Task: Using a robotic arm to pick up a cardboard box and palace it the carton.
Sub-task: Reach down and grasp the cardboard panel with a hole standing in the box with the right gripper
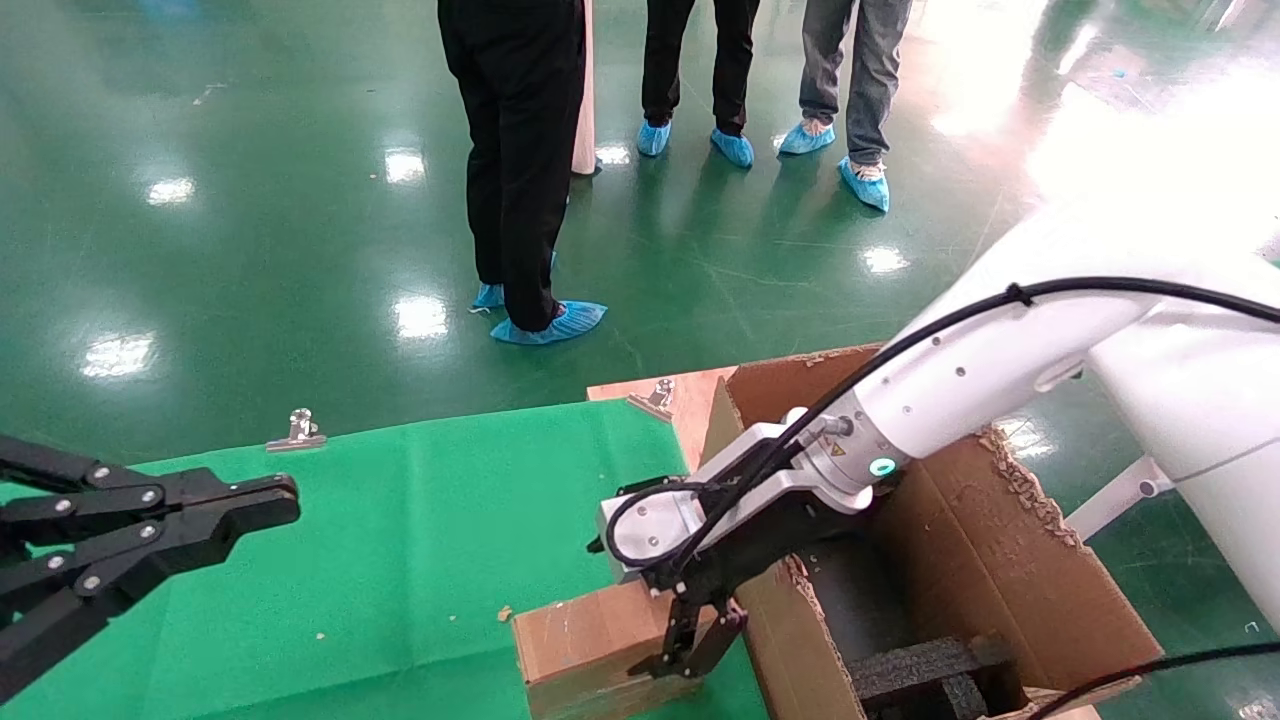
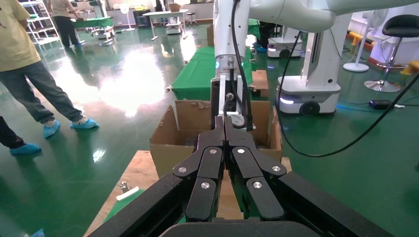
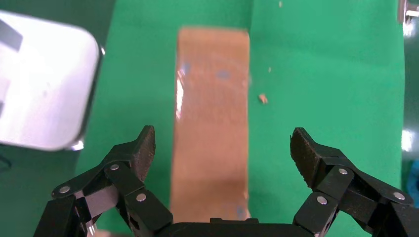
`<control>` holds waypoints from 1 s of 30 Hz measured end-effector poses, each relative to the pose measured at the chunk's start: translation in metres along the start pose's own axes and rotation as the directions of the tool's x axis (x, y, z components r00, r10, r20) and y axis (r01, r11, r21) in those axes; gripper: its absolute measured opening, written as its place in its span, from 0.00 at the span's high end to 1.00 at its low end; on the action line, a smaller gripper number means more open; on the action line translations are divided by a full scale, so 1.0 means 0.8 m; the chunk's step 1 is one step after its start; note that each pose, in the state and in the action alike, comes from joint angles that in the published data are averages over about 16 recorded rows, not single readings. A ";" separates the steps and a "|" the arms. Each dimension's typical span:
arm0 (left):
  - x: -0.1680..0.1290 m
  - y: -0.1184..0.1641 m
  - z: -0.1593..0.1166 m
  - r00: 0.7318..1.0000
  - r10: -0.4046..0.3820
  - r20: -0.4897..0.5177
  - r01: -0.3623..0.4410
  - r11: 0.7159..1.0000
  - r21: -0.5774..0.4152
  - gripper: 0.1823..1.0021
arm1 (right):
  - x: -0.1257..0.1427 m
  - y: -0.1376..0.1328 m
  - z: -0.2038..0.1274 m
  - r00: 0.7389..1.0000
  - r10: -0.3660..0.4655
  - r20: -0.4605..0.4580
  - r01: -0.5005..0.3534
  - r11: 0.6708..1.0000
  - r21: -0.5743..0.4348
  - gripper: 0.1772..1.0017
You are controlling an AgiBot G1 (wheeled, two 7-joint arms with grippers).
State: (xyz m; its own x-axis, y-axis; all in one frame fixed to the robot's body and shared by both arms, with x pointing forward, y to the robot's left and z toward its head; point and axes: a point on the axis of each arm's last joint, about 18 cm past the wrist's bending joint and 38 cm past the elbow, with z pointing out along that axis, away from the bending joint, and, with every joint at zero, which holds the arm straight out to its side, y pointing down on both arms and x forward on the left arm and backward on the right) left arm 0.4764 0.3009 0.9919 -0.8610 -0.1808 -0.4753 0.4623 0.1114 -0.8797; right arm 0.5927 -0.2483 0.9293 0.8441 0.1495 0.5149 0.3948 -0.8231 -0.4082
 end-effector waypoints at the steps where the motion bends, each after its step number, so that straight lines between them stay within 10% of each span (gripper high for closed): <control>1: 0.000 0.000 0.000 1.000 0.000 0.000 0.000 1.000 0.000 0.97 | 0.001 0.000 0.001 1.000 -0.007 0.004 0.007 1.000 -0.013 0.00; 17: 0.000 0.000 0.000 1.000 0.000 0.001 0.000 1.000 -0.001 0.95 | 0.007 -0.002 0.011 0.997 -0.060 0.048 0.064 0.994 -0.092 0.00; 30: 0.000 0.000 0.000 1.000 0.000 0.001 0.000 1.000 0.000 0.75 | 0.007 -0.002 0.010 0.997 -0.057 0.043 0.061 0.995 -0.085 0.07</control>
State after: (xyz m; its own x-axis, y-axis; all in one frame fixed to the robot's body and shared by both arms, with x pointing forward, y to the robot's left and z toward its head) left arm 0.4765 0.3010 0.9919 -0.8609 -0.1816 -0.4752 0.4620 0.1116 -0.8798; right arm 0.5999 -0.2418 0.9267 0.8348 0.2199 0.5047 0.4133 -0.8560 -0.3107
